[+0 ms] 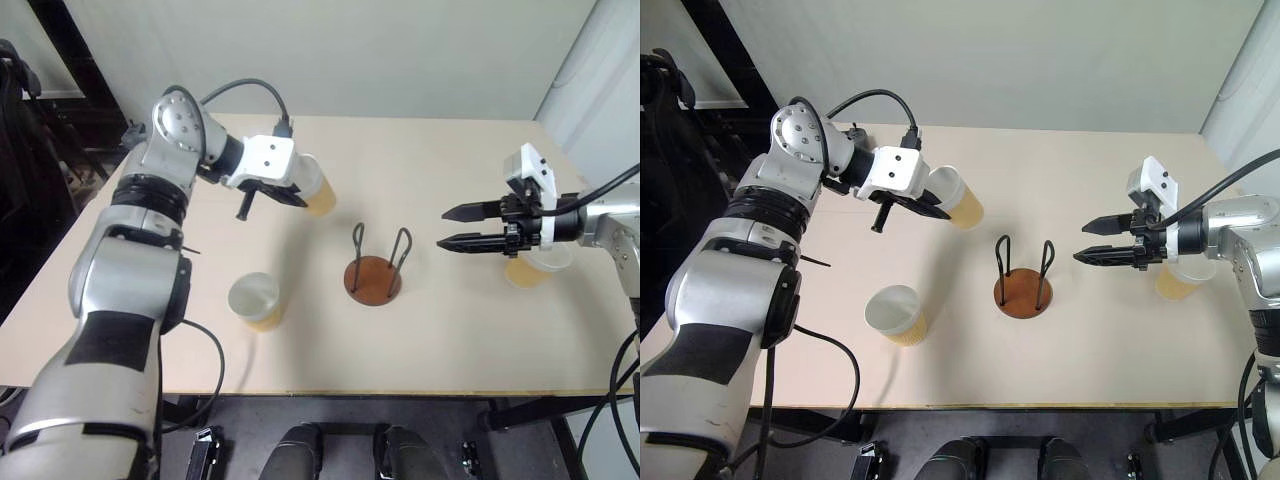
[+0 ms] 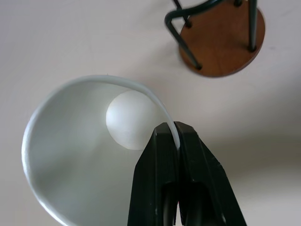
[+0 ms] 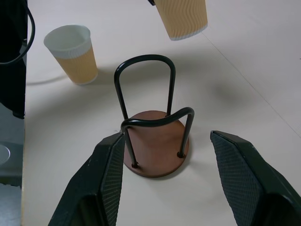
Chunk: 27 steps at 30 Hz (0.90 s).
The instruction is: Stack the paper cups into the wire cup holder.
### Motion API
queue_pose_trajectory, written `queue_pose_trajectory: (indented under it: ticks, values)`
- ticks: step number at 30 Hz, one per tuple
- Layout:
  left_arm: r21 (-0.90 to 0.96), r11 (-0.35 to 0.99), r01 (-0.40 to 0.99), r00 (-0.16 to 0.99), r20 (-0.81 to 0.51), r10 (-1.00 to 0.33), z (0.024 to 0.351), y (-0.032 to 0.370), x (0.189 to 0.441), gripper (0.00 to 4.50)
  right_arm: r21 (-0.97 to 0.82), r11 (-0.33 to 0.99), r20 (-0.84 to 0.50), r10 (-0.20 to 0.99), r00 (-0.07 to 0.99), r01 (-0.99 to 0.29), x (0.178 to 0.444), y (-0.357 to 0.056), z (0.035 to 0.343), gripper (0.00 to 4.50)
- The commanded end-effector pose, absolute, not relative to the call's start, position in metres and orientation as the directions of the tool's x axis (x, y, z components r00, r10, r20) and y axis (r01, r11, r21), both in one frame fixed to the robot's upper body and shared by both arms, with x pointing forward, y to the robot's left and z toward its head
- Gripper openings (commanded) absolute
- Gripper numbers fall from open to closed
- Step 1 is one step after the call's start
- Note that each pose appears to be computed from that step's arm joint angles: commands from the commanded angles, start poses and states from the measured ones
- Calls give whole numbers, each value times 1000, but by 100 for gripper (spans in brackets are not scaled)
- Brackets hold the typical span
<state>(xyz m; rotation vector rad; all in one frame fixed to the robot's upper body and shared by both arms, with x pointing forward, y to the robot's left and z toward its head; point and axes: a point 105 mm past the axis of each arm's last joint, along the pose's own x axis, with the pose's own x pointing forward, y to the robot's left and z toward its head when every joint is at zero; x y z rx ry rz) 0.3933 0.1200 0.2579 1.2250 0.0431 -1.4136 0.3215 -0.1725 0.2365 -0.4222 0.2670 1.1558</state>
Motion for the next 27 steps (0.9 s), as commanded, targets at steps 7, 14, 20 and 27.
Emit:
queue_pose_trajectory:
  ticks: [7,14,20,27]
  values:
    - [635,-379,673,198,-649,-735,280,89,385,3,-244,357,-385,818,428,-902,318,-178,253,295]
    - [617,-402,676,152,-652,-743,274,76,382,3,-242,366,-388,812,435,-899,316,-181,251,295]
    - [614,-454,646,129,-674,-728,273,65,379,3,-243,374,-393,805,444,-895,315,-185,250,295]
    - [620,-479,621,122,-680,-723,285,50,376,3,-244,379,-401,799,449,-892,314,-188,249,295]
